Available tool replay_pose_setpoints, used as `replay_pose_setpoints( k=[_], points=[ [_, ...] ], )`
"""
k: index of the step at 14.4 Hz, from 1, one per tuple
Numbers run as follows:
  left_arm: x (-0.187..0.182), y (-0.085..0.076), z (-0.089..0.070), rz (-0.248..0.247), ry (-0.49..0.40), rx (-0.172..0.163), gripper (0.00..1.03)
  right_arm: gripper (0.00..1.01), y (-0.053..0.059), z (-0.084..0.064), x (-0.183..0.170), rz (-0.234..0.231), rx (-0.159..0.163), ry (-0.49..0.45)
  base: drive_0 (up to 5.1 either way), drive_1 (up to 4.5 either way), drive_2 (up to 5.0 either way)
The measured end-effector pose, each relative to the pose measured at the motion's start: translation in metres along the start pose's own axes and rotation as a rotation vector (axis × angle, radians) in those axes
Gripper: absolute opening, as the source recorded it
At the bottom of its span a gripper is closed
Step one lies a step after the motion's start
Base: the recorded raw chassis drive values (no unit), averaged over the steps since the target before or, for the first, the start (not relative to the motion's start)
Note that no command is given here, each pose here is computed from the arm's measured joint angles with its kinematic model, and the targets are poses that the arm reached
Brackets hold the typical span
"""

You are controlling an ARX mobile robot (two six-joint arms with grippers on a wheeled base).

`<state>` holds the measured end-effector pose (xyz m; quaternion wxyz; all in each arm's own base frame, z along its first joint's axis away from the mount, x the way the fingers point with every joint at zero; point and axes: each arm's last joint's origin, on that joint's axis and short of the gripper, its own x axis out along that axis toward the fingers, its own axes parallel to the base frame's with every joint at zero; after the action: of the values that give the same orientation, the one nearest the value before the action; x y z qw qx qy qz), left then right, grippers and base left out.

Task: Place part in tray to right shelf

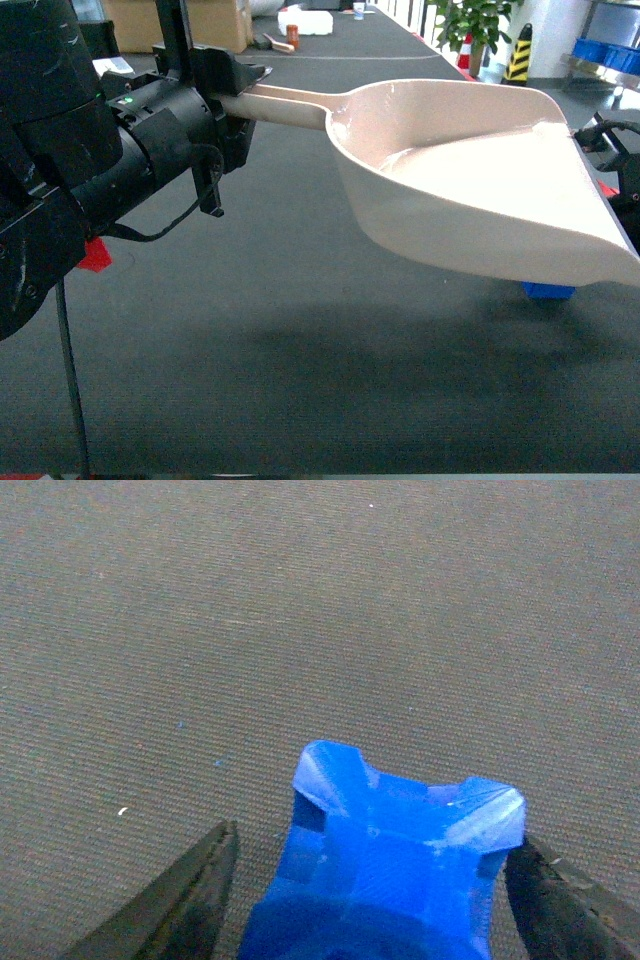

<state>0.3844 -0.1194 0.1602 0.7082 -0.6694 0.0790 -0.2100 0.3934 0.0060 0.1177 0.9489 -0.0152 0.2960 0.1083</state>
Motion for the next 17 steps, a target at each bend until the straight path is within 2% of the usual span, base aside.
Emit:
replay_pose_setpoints(
  k=[2,3,5,6,7,9,10,11,12,13,14,15,16,17],
  points=[
    [0.0,0.0,0.0,-0.001,-0.001,-0.001,0.12,0.56,-0.003,-0.007,-0.011,-0.025,0.024,-0.034,0.0,0.0,0.0],
    [0.0,0.0,0.0,0.0,-0.001,-0.003,0.12,0.49,-0.007,-0.012,-0.021,-0.047,0.032,-0.048,0.0,0.0,0.0],
    [0.0,0.0,0.0,-0.001,-0.001,-0.004,0.12,0.47,-0.019,-0.02,-0.061,-0.102,0.065,-0.069,0.0,0.0,0.0],
    [0.0,0.0,0.0,0.0,0.0,-0.004,0.12,0.47,-0.022,-0.017,-0.093,-0.127,0.072,-0.11,0.0,0.0,0.0],
    [0.0,0.0,0.0,-0.001,0.0,-0.004,0.12,0.47,-0.019,-0.009,-0.117,-0.124,0.067,-0.159,0.0,0.0,0.0],
    [0.0,0.0,0.0,-0.001,0.0,-0.004,0.12,0.47,-0.003,0.024,-0.162,-0.071,0.02,-0.326,0.0,0.0,0.0],
    [0.0,0.0,0.0,-0.001,0.003,-0.004,0.12,0.47,0.01,0.043,-0.184,-0.031,-0.006,-0.432,0.0,0.0,0.0],
    [0.0,0.0,0.0,-0.001,0.003,-0.004,0.12,0.47,0.034,0.069,-0.215,0.047,-0.031,-0.586,0.0,0.0,0.0],
    [0.0,0.0,0.001,-0.001,-0.001,-0.004,0.12,0.47,0.053,0.081,-0.223,0.121,-0.018,-0.652,0.0,0.0,0.0],
    [0.0,0.0,0.001,0.0,-0.004,-0.004,0.12,0.47,0.068,0.086,-0.22,0.173,0.012,-0.662,0.0,0.0,0.0],
    [0.0,0.0,0.0,-0.001,0.0,-0.004,0.12,0.47,0.107,0.074,-0.178,0.236,0.104,-0.531,0.0,0.0,0.0],
    [0.0,0.0,-0.001,0.0,0.003,-0.004,0.12,0.47,0.133,0.05,-0.135,0.245,0.132,-0.389,0.0,0.0,0.0],
    [0.0,0.0,0.0,0.0,0.002,-0.005,0.12,0.47,0.139,0.045,-0.123,0.234,0.138,-0.38,0.0,0.0,0.0],
    [0.0,0.0,0.001,0.0,-0.006,-0.005,0.12,0.59,0.138,0.043,-0.116,0.181,0.134,-0.414,0.0,0.0,0.0]
  ],
)
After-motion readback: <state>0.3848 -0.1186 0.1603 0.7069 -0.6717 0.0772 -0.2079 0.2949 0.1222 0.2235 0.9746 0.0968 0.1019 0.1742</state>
